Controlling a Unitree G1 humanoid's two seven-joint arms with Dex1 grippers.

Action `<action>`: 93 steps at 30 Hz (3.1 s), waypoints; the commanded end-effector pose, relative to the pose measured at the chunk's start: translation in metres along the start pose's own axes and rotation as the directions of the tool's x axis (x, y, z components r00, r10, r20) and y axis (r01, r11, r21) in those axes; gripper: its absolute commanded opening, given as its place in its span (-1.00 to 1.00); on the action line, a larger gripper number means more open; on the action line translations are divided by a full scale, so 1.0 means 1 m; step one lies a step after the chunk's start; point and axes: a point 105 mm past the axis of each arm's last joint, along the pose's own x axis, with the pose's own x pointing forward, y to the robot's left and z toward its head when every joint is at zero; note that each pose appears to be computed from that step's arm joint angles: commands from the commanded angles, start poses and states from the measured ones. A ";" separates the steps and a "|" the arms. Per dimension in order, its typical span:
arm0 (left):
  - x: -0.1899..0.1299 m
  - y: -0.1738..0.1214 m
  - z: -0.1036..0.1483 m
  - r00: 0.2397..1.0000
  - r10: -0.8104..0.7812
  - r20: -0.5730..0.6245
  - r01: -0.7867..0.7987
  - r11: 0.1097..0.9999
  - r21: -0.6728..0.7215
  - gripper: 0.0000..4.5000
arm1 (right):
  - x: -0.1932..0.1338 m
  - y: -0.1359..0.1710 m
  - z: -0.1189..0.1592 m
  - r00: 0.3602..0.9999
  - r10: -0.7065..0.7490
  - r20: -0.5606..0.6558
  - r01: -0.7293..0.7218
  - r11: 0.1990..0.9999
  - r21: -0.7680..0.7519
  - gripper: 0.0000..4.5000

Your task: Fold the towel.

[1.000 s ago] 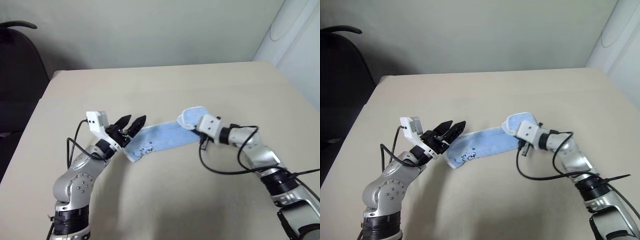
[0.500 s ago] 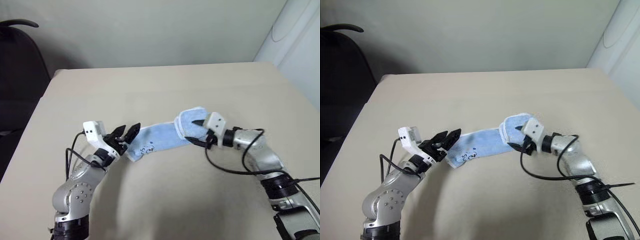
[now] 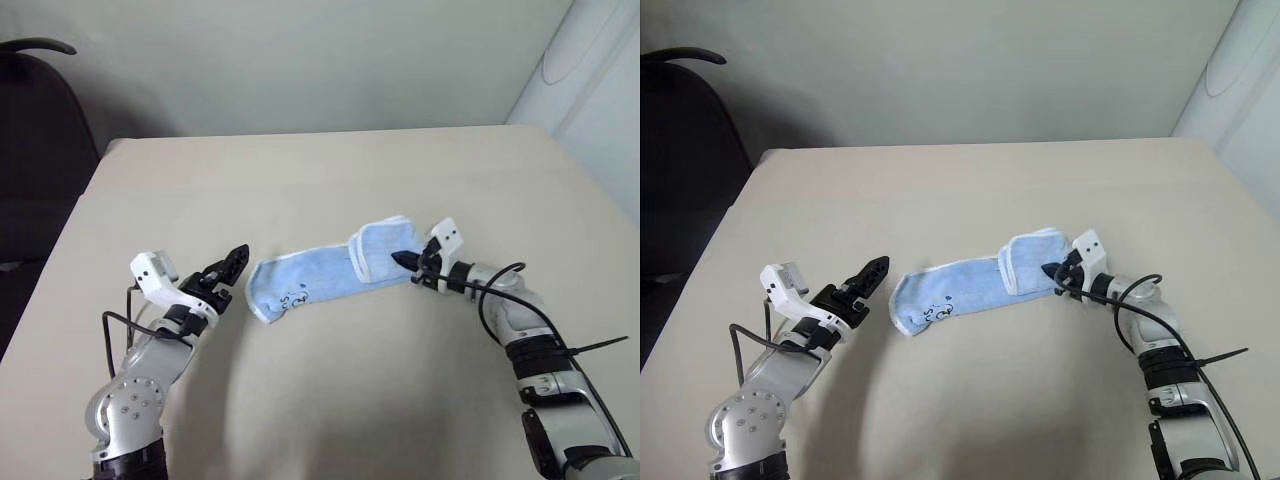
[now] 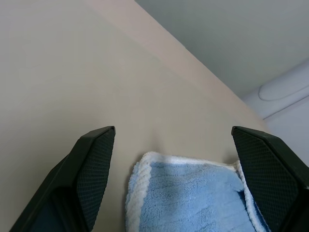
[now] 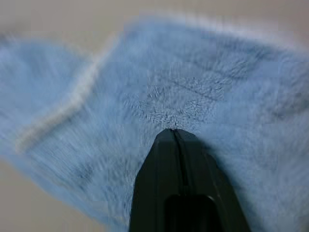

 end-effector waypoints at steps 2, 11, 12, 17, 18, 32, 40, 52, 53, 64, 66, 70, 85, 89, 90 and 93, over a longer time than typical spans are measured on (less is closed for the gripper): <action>-0.021 -0.015 0.009 0.999 -0.040 0.013 0.041 0.999 -0.025 0.94 | 0.003 -0.002 0.009 0.998 -0.004 0.067 0.006 1.000 -0.019 -1.00; -0.062 -0.041 -0.026 0.989 -0.015 -0.147 -0.041 0.927 -0.373 0.94 | 0.011 0.009 0.013 0.992 0.031 0.120 -0.031 1.000 -0.006 -1.00; -0.066 -0.044 -0.033 0.983 -0.012 -0.186 -0.062 0.920 -0.387 0.94 | 0.012 0.010 0.013 0.992 0.036 0.123 -0.035 0.999 -0.005 -1.00; -0.069 -0.056 -0.056 0.954 0.003 -0.299 -0.151 0.868 -0.473 0.94 | 0.017 0.017 0.015 0.989 0.066 0.135 -0.066 0.998 -0.002 -1.00; -0.066 -0.057 -0.062 0.947 0.014 -0.321 -0.178 0.855 -0.487 0.94 | 0.017 0.018 0.015 0.988 0.068 0.135 -0.069 0.998 -0.003 -1.00; -0.028 0.001 -0.066 0.908 0.330 -0.258 -0.419 0.744 -0.520 0.94 | 0.011 0.019 0.017 0.988 0.072 0.136 -0.072 0.997 -0.002 -1.00; -0.012 0.009 -0.046 0.928 0.328 -0.175 -0.369 0.758 -0.537 0.32 | 0.010 0.023 0.017 0.988 0.064 0.142 -0.065 0.998 0.003 -1.00; -0.009 -0.015 -0.015 0.978 0.210 -0.008 -0.179 0.812 -0.555 -0.98 | 0.002 0.019 0.022 0.984 0.037 0.177 -0.040 0.999 0.014 -1.00; -0.009 -0.022 -0.010 0.985 0.174 0.014 -0.138 0.828 -0.543 -0.98 | 0.000 0.017 0.025 0.981 0.031 0.191 -0.035 0.999 0.017 -1.00; 0.005 -0.083 0.009 0.991 -0.136 -0.001 0.134 0.973 -0.188 -0.98 | -0.038 -0.004 0.050 0.950 -0.040 0.310 -0.007 0.989 0.147 -1.00; 0.011 -0.095 0.005 0.980 -0.192 -0.059 0.189 0.980 -0.054 -0.98 | -0.046 -0.011 0.047 0.950 -0.077 0.301 0.028 0.986 0.164 -1.00; 0.030 -0.128 -0.012 0.921 -0.335 -0.199 0.367 0.916 0.159 -0.98 | -0.061 -0.029 0.042 0.933 -0.188 0.306 0.116 0.964 0.239 -1.00; 0.107 -0.220 -0.151 0.626 -0.410 -0.663 0.752 0.545 0.372 -0.98 | -0.091 -0.049 0.038 0.837 -0.431 0.337 0.306 0.880 0.363 -1.00; 0.113 -0.219 -0.156 0.624 -0.416 -0.662 0.748 0.563 0.351 -0.68 | -0.094 -0.045 0.034 0.836 -0.438 0.330 0.315 0.876 0.366 -1.00; 0.113 -0.222 -0.154 0.618 -0.441 -0.651 0.751 0.575 0.324 -0.54 | -0.094 -0.044 0.033 0.836 -0.440 0.328 0.317 0.875 0.366 -1.00; 0.111 -0.230 -0.145 0.606 -0.513 -0.607 0.758 0.604 0.246 -0.09 | -0.094 -0.044 0.033 0.836 -0.440 0.327 0.318 0.875 0.366 -1.00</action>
